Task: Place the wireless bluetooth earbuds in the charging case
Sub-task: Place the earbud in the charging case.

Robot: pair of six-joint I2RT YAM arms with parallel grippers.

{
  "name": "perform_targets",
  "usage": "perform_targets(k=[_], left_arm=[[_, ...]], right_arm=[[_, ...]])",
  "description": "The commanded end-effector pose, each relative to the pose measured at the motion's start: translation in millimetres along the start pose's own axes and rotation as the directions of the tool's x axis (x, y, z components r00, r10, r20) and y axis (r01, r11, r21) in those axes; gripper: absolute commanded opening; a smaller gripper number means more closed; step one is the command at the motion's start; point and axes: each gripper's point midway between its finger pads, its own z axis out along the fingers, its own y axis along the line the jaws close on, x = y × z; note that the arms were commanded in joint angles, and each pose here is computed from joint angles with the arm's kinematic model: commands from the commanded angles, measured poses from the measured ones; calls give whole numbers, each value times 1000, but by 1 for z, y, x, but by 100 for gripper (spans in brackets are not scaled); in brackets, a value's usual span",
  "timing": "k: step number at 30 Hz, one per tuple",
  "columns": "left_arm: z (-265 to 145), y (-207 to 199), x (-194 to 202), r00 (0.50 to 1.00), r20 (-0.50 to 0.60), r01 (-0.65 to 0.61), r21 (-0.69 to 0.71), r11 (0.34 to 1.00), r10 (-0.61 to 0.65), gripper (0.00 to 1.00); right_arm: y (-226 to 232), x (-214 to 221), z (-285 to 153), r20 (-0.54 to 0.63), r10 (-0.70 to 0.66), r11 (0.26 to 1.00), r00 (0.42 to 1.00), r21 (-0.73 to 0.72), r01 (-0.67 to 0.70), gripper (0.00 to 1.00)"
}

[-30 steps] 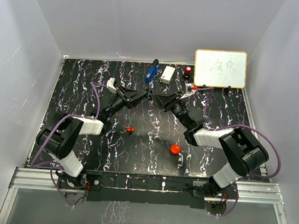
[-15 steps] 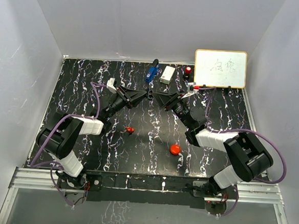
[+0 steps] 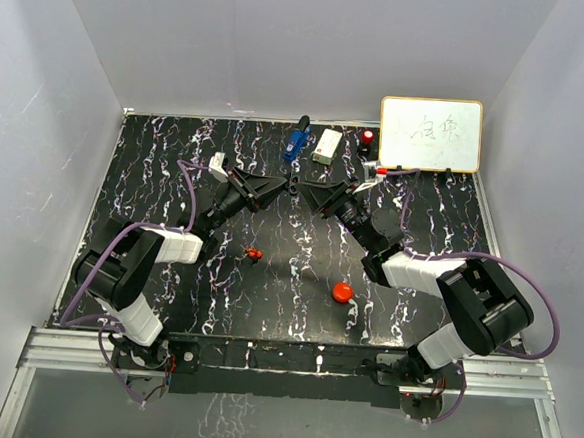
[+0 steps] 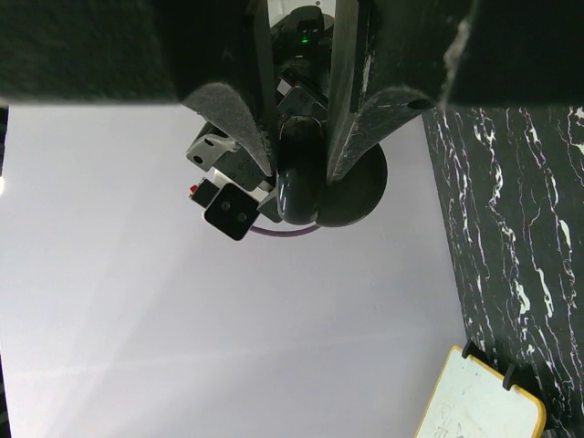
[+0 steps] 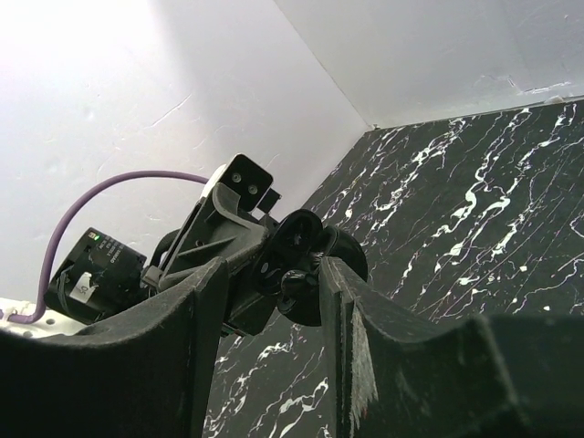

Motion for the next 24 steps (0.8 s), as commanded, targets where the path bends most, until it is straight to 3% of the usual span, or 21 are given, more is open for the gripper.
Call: perform_targets(k=[1, 24], left_arm=[[5, -30, 0, 999, 4, -38, 108, 993, 38, 0], [12, -22, -4, 999, 7, -37, 96, 995, 36, 0]], right_arm=[[16, -16, 4, 39, -11, 998, 999, -56, 13, 42], [14, -11, 1, 22, 1, 999, 1000, -52, 1, 41]])
